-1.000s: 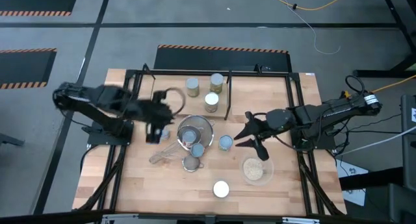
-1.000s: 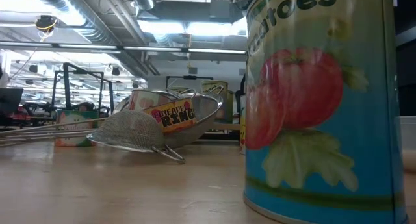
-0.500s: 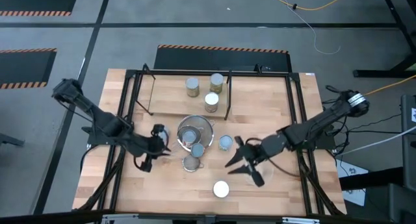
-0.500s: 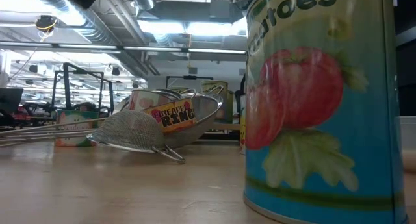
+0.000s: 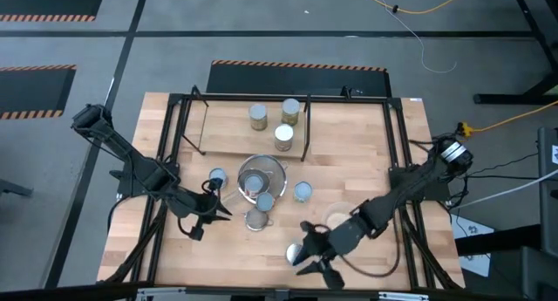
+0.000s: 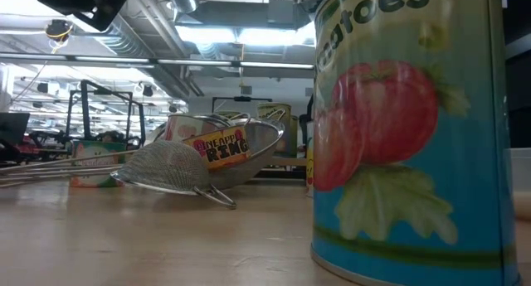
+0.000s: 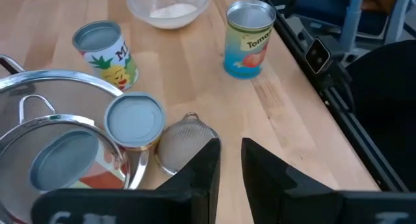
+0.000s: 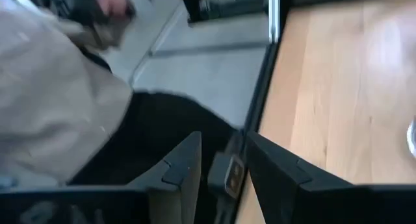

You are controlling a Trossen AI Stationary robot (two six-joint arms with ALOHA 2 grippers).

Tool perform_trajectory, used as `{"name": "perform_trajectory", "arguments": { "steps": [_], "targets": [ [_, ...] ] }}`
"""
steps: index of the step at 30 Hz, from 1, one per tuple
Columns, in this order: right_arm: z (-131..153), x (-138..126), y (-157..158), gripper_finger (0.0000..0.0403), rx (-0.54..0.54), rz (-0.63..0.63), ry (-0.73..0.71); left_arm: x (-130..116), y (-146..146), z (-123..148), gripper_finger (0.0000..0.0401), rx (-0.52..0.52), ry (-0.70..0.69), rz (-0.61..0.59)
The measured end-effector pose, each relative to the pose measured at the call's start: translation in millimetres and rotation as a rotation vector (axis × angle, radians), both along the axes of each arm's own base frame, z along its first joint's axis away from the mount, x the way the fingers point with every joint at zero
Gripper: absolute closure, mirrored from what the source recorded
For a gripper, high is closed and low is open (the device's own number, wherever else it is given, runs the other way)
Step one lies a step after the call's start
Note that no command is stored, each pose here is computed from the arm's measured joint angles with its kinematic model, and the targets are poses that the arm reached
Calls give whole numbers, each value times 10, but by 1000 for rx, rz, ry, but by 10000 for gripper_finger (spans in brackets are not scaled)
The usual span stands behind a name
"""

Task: Pick and place cans onto a shelf
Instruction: Put the canned tomatoes on the shelf

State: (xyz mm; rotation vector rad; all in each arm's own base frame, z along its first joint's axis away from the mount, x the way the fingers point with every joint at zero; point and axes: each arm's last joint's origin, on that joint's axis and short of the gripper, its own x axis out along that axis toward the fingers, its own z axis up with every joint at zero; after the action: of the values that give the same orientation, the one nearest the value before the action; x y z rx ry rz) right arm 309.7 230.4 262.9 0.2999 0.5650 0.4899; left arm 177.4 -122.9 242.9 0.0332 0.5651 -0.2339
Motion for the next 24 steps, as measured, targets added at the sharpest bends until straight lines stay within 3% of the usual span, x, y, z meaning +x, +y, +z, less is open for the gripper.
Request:
{"name": "perform_trajectory", "arguments": {
  "steps": [7, 19, 24],
  "targets": [
    [-183, 1, 149, 276, -160, 32, 201, 2, 5, 1, 345, 9, -7, 16],
    [-409, 82, 183, 276, -227, 2, 239, 4, 5, 3, 345, 8, -10, 18],
    [-425, 105, 166, 276, -264, -78, 211, 5, 5, 4, 345, 7, -11, 18]
  ]
}}
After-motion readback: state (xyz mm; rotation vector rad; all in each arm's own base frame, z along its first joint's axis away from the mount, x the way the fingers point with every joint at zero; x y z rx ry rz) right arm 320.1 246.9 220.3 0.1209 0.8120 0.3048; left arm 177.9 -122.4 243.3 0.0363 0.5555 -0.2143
